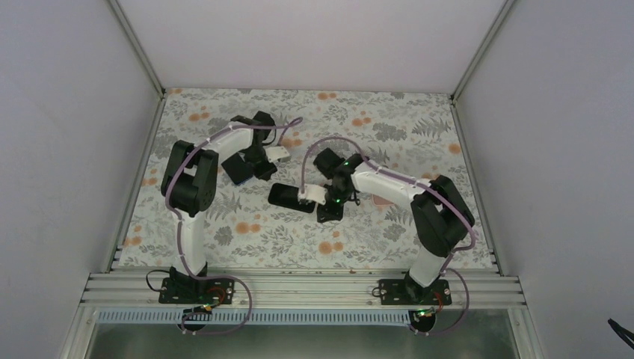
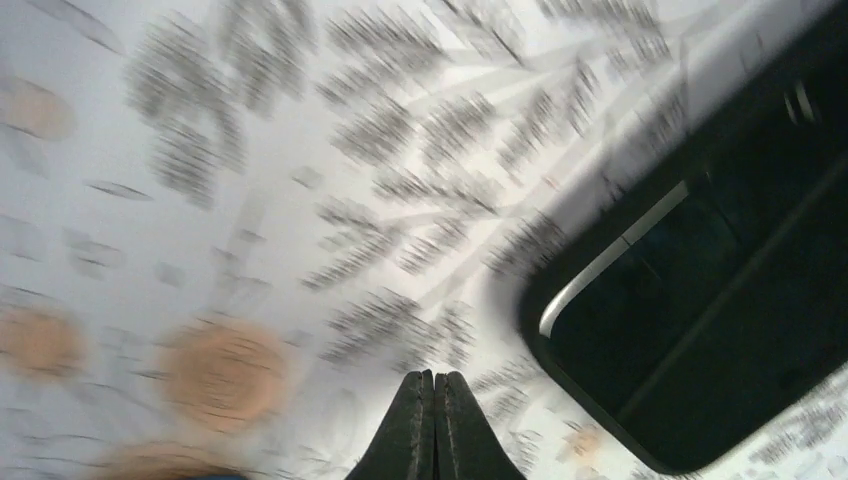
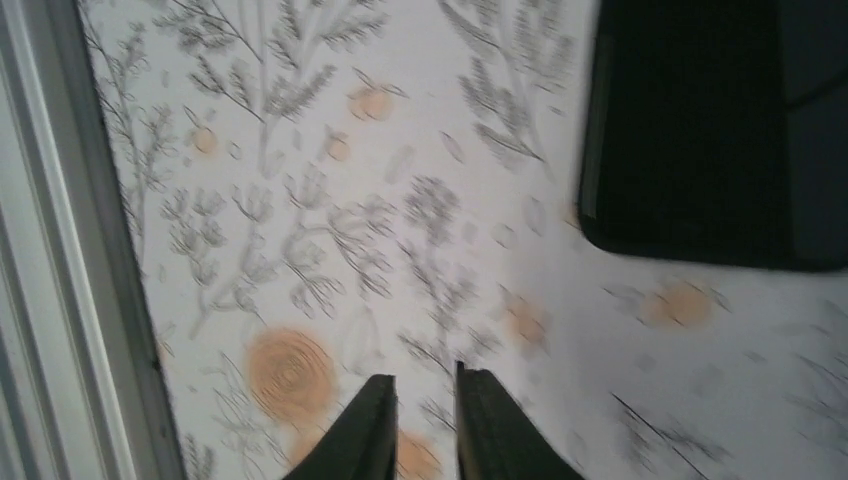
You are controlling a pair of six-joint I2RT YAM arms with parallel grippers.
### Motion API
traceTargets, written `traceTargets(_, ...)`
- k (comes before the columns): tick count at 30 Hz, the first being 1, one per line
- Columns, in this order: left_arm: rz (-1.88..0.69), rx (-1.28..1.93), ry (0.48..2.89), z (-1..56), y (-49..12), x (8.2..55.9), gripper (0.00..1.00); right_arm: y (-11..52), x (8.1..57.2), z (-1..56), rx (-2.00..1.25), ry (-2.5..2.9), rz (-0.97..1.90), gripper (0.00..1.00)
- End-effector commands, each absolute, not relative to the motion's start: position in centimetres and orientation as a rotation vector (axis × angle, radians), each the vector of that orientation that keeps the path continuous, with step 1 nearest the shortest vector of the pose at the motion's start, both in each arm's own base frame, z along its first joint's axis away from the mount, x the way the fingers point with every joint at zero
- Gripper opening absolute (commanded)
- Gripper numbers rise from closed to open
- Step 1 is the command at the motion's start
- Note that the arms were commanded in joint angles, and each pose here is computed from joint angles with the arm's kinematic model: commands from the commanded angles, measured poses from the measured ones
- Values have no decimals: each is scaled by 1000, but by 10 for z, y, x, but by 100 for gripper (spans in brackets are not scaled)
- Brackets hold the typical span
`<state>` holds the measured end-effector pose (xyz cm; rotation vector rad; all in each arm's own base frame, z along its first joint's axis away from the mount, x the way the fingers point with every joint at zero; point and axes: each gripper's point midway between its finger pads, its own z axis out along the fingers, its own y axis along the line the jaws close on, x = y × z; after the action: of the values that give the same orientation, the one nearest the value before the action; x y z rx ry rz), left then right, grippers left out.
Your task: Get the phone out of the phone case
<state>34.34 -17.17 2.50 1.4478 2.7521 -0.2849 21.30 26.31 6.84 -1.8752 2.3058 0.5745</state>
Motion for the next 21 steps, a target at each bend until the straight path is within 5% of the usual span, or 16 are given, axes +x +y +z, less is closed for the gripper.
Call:
traceTargets(1,-291,1366,2703,26,-185,380,2,293,207,53,-1925,2214,563,9)
traceTargets(21,-511,1545,2804,-10,-186,306,2,303,276,14,-1764,2360,372,4)
